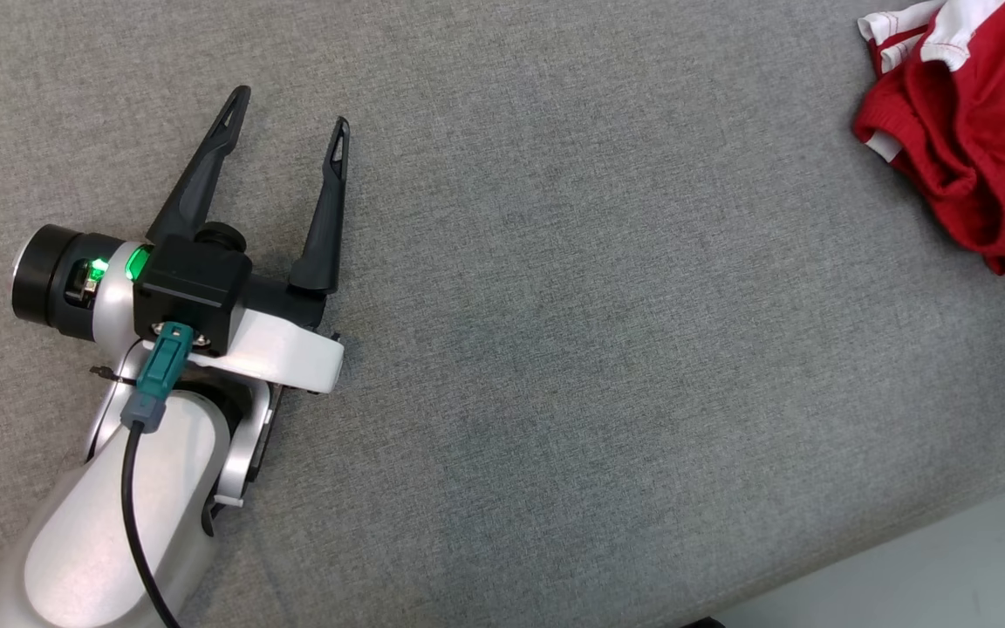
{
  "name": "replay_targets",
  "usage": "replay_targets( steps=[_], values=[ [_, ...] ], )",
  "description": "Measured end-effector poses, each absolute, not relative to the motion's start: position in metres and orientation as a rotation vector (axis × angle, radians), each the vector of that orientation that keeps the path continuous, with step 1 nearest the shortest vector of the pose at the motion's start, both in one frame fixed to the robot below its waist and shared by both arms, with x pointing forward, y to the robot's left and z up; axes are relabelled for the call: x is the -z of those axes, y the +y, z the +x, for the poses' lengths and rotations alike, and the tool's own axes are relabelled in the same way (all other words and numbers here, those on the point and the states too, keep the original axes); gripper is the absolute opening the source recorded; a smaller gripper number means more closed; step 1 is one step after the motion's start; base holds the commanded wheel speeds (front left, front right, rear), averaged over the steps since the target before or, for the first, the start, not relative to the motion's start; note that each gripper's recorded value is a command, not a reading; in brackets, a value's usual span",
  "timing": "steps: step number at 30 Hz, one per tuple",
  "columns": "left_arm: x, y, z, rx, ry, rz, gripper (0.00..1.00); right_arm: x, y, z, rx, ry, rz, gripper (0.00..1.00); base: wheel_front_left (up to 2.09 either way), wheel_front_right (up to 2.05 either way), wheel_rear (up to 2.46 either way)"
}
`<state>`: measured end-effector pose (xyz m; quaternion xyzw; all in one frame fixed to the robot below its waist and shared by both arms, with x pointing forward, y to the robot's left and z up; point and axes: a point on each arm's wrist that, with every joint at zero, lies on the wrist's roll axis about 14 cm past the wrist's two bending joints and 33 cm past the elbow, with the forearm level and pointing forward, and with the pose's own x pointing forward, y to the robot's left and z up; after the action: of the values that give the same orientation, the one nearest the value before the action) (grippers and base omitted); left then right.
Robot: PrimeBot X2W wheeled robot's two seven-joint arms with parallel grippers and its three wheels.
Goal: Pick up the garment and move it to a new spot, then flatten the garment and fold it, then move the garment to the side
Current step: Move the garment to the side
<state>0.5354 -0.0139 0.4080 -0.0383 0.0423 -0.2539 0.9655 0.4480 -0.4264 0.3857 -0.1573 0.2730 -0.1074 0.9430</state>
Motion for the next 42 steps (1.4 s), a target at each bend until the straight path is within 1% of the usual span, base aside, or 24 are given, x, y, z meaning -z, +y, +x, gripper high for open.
replay_targets(
  steps=[1,2,11,13,14,17,24,31,36,42],
  values=[
    [-0.407,-0.015,0.536,0.515,0.086,-0.078,1.0,-0.384,-0.428,0.448,0.232,0.56,-0.31,0.84,0.0,0.0,0.0],
    [-0.407,-0.015,0.536,0.516,0.087,-0.077,1.0,-0.383,-0.43,0.446,0.242,0.561,-0.308,1.0,0.0,0.0,0.0],
    [-0.421,-0.013,0.527,0.508,0.078,-0.085,1.0,-0.398,-0.445,0.43,0.343,0.51,-0.232,1.0,0.0,0.0,0.0],
    [-0.427,-0.01,0.523,0.497,0.073,-0.088,1.0,-0.408,-0.443,0.43,0.356,0.462,-0.198,1.0,0.0,0.0,0.0],
    [-0.434,-0.006,0.518,0.481,0.065,-0.094,1.0,-0.425,-0.438,0.436,0.357,0.383,-0.167,1.0,0.0,0.0,0.0],
    [-0.445,0.005,0.511,0.447,0.056,-0.098,1.0,-0.443,-0.424,0.435,0.346,0.288,-0.121,1.0,0.0,0.0,0.0],
    [-0.471,0.038,0.491,0.349,0.021,-0.105,1.0,-0.483,-0.361,0.436,0.253,0.066,-0.034,1.0,0.0,0.0,0.0],
    [-0.493,0.079,0.47,0.243,-0.013,-0.106,1.0,-0.513,-0.286,0.437,0.132,-0.096,0.061,1.0,0.0,0.0,0.0],
    [-0.505,0.11,0.454,0.166,-0.035,-0.093,1.0,-0.521,-0.234,0.433,0.034,-0.1,0.102,1.0,0.0,0.0,0.0],
    [-0.516,0.138,0.43,0.096,-0.048,-0.105,1.0,-0.53,-0.198,0.421,-0.046,-0.082,0.12,1.0,0.0,0.0,0.0]
  ],
)
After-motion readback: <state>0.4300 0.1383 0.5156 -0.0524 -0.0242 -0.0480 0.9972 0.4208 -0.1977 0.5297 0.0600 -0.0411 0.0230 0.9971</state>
